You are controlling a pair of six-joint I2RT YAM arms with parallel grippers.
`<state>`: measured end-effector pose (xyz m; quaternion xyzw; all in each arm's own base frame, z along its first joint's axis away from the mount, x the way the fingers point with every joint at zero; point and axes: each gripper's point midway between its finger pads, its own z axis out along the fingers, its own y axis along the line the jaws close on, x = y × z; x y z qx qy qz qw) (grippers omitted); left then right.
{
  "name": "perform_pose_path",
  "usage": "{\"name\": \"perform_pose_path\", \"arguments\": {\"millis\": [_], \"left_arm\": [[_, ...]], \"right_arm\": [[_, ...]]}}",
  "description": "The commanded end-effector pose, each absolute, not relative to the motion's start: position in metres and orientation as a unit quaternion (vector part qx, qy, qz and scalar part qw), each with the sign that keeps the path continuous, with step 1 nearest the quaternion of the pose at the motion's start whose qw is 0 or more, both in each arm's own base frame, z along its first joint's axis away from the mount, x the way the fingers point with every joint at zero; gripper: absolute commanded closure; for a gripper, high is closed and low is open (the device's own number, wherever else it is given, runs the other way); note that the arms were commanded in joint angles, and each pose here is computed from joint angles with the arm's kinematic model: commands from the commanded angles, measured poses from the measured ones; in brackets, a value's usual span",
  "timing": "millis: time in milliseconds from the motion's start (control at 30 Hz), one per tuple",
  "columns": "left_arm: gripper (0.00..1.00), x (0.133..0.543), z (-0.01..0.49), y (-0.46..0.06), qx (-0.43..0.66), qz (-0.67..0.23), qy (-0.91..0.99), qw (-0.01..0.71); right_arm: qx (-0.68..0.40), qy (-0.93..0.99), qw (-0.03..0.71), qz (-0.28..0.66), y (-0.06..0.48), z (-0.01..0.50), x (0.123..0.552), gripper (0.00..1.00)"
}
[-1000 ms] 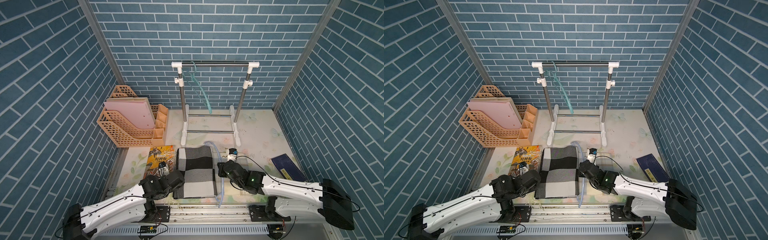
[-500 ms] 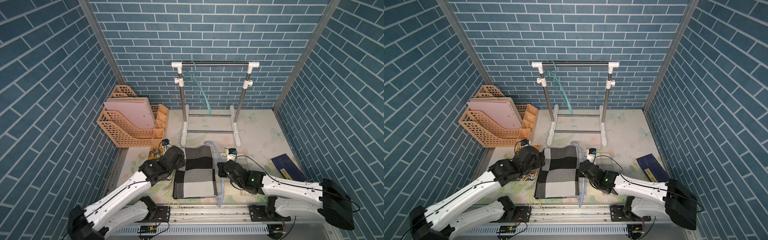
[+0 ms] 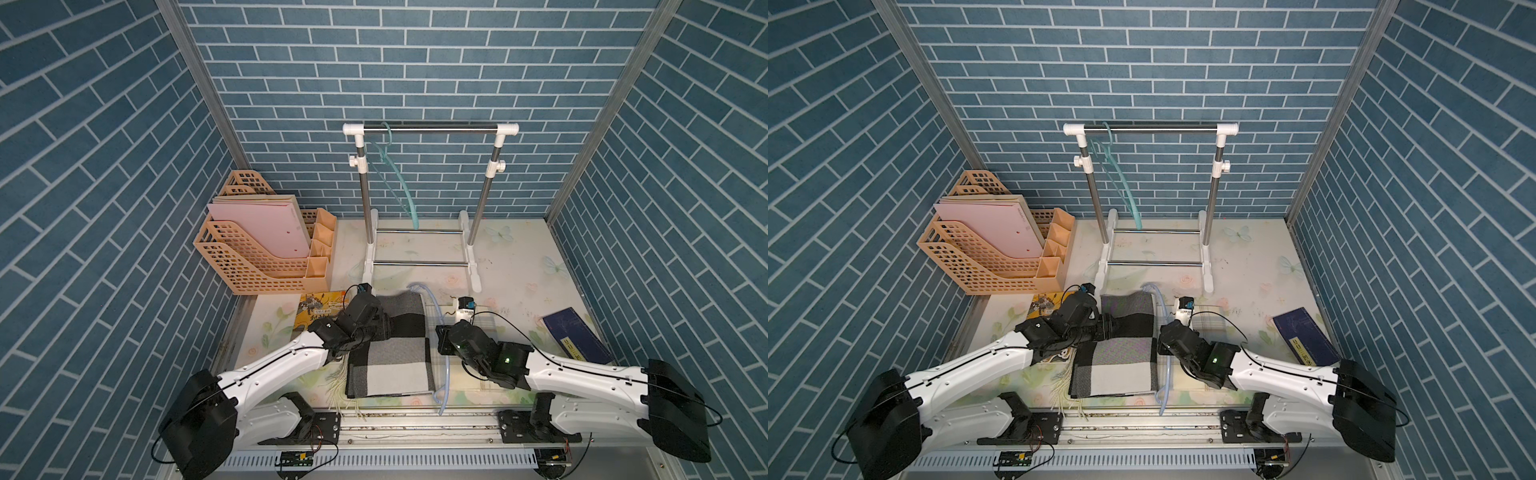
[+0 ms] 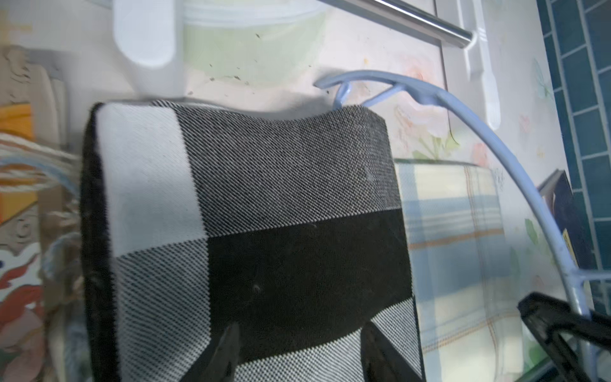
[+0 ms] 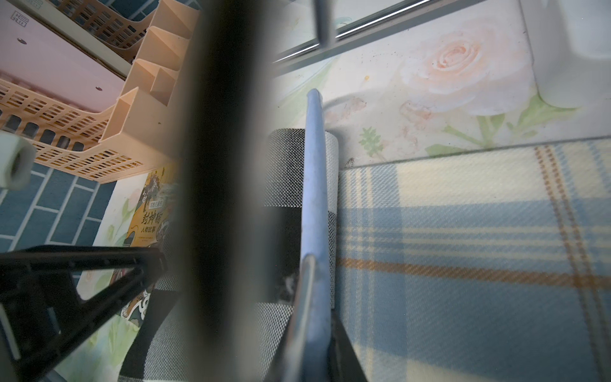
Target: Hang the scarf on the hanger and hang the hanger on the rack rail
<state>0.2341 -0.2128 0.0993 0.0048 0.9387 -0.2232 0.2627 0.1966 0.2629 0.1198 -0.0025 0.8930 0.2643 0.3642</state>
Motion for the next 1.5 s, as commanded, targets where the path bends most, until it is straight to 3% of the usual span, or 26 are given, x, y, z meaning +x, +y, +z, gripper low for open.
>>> {"name": "perform_pose_path", "arguments": {"millis": [0,167,433,867,1067,1467], "left_arm": [[0.4,0.22,0.069,-0.206,0.008,-0.204,0.95,0.236],[0.48,0.211,0.032,-0.171,-0.029,-0.136,0.963,0.23],[0.57,0.204,0.017,-0.155,-0.046,-0.114,0.967,0.225],[0.48,0.213,0.077,-0.188,-0.021,-0.214,0.942,0.259],[0.42,0.225,0.128,-0.195,-0.01,-0.231,0.926,0.298],[0.34,0.246,0.295,-0.198,-0.013,-0.312,0.84,0.445]], "right_arm": [[-0.012,0.909,0.341,0.239,0.247,0.103,0.187,1.0],[-0.002,0.909,0.34,0.24,0.24,0.109,0.187,1.0],[0.005,0.903,0.343,0.259,0.236,0.125,0.185,1.0],[-0.045,0.831,0.443,0.332,0.255,0.236,0.199,1.0],[-0.078,0.827,0.457,0.319,0.268,0.27,0.204,1.0],[-0.138,0.802,0.465,0.347,0.295,0.353,0.201,1.0]]}}
